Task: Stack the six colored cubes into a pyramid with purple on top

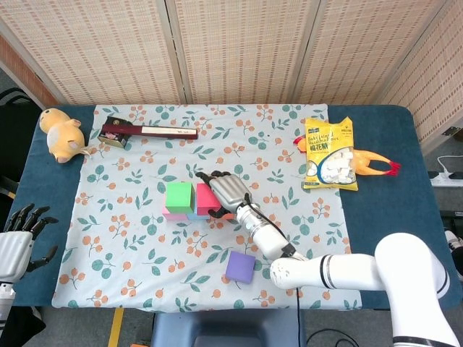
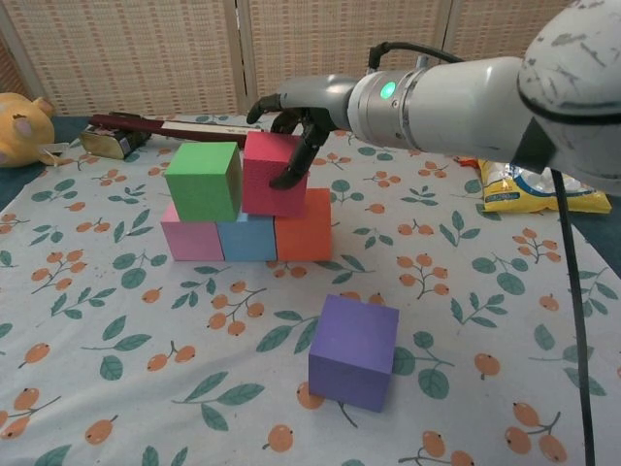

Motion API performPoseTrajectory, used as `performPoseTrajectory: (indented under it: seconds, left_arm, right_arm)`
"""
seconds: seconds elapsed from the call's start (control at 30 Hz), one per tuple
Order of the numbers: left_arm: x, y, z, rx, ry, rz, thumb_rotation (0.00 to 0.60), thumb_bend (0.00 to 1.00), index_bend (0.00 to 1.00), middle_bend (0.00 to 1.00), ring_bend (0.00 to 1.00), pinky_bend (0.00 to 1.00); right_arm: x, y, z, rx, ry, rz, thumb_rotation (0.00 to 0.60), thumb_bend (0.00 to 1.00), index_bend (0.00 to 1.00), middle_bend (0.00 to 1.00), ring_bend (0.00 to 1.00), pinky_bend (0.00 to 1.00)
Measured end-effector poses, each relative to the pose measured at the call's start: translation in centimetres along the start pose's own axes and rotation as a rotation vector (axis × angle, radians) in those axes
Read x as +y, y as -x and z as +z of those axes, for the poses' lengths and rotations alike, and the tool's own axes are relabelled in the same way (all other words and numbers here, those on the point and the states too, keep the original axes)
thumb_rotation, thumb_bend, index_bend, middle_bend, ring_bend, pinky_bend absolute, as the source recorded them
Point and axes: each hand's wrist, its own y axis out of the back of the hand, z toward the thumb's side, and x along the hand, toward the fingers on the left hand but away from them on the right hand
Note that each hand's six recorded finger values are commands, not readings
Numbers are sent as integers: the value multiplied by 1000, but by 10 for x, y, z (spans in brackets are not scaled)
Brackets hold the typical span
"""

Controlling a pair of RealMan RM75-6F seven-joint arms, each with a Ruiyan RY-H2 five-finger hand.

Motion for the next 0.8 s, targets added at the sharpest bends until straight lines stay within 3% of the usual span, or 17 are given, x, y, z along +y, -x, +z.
performPoseTrajectory:
  seconds: [0.8]
  left_arm:
    - [-3,3,-2,8,14,-15,600,334,293,102,0,98]
  right_arm:
    - [-8,11,3,-40,-23,-12,600,271,21,365,82,141]
